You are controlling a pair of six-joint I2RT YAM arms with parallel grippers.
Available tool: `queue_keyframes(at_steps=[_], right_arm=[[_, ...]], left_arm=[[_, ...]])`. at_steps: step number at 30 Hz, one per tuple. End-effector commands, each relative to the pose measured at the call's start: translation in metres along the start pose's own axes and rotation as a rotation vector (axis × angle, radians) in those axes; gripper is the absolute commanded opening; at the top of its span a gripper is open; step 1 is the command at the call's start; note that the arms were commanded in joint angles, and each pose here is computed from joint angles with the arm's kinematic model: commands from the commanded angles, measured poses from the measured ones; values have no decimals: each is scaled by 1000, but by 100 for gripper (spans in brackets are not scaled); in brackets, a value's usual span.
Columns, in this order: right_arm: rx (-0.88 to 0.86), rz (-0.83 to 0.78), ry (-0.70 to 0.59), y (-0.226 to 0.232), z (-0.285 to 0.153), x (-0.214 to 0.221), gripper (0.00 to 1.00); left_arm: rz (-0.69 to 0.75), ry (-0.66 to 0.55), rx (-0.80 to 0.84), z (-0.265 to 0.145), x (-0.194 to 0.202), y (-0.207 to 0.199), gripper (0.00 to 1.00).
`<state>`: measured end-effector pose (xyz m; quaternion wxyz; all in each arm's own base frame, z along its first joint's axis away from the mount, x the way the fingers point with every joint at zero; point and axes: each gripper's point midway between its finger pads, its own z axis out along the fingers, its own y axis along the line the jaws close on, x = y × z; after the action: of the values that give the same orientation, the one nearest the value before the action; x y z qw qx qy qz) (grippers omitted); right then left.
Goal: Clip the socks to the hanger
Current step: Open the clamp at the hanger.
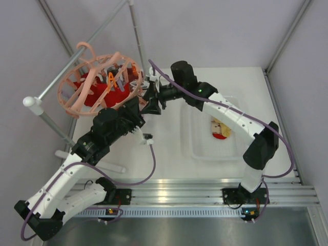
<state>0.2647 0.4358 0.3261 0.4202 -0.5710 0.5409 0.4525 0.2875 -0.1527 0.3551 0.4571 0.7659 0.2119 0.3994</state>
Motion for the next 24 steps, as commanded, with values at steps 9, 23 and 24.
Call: queue_keyframes(at_steps=[9, 23, 24], right_arm=[[54, -3, -69, -15, -62, -18, 56], [379, 214, 167, -45, -171, 79, 63], [429, 233, 215, -48, -181, 94, 64]], left_arm=[[237, 39, -93, -7, 8, 34, 0], [212, 28, -117, -9, 5, 35, 0], [211, 25, -112, -8, 4, 32, 0]])
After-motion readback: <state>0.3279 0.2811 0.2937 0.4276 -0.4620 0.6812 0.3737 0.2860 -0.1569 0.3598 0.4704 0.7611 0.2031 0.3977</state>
